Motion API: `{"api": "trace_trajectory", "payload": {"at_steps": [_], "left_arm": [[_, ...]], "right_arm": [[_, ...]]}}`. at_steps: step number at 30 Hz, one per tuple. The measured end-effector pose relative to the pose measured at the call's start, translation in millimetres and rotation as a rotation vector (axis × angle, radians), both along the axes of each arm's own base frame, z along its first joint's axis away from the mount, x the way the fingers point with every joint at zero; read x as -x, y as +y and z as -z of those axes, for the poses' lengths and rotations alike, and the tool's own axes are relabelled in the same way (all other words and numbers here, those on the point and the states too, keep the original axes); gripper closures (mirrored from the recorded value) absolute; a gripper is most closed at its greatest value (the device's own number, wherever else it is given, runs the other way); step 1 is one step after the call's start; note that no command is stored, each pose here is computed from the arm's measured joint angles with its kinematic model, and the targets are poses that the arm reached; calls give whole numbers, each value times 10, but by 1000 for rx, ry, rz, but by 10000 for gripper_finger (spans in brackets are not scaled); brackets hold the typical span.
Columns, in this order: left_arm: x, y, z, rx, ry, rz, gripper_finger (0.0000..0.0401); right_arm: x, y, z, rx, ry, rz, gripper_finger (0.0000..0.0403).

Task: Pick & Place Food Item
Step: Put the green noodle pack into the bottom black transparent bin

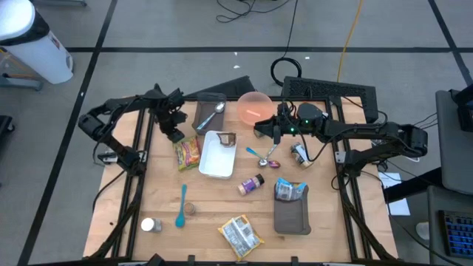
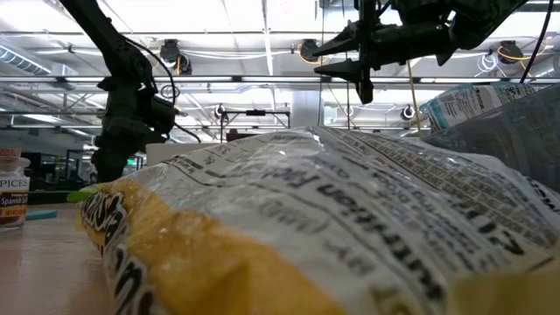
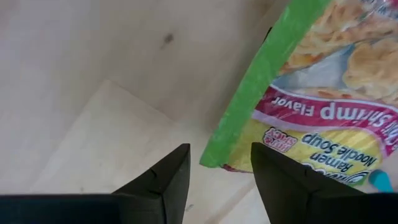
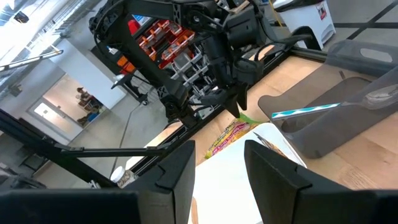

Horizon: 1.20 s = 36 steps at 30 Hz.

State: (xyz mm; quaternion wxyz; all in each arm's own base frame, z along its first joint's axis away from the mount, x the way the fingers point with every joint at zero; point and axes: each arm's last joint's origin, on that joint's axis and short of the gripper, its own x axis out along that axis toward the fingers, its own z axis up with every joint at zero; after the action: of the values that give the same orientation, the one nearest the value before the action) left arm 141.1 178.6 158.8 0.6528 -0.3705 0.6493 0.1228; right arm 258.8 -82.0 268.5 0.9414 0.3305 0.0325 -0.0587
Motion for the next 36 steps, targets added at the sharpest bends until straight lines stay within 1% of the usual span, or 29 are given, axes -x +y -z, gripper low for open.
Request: {"api": "trace_trajectory", "payload": {"at_steps": [7,10,14,17,22,23,31,36], "left_arm": [[-42,15,171,62,53,10,226],[-54,15,211,104,32,3,226],[-83,-9,219,140,-16,29,232],[-99,-43,212,156,-22,66,267],[-114,-90,204,170,-25,136,377],[-116,-93,203,170,-25,138,388],[-114,-97,201,171,-26,152,396],[-92,-106,197,165,13,181,397]], "right_arm": [[0,1,0,-6,-1,0,273],[0,1,0,-5,-1,0,273],[0,1,0,-4,-1,0,273],[0,1,0,-2,-1,-1,273],[0,1,0,3,0,-1,273],[0,1,0,3,0,-1,273],[0,2,0,3,0,-6,273],[-3,17,0,1,-1,-33,273]]}}
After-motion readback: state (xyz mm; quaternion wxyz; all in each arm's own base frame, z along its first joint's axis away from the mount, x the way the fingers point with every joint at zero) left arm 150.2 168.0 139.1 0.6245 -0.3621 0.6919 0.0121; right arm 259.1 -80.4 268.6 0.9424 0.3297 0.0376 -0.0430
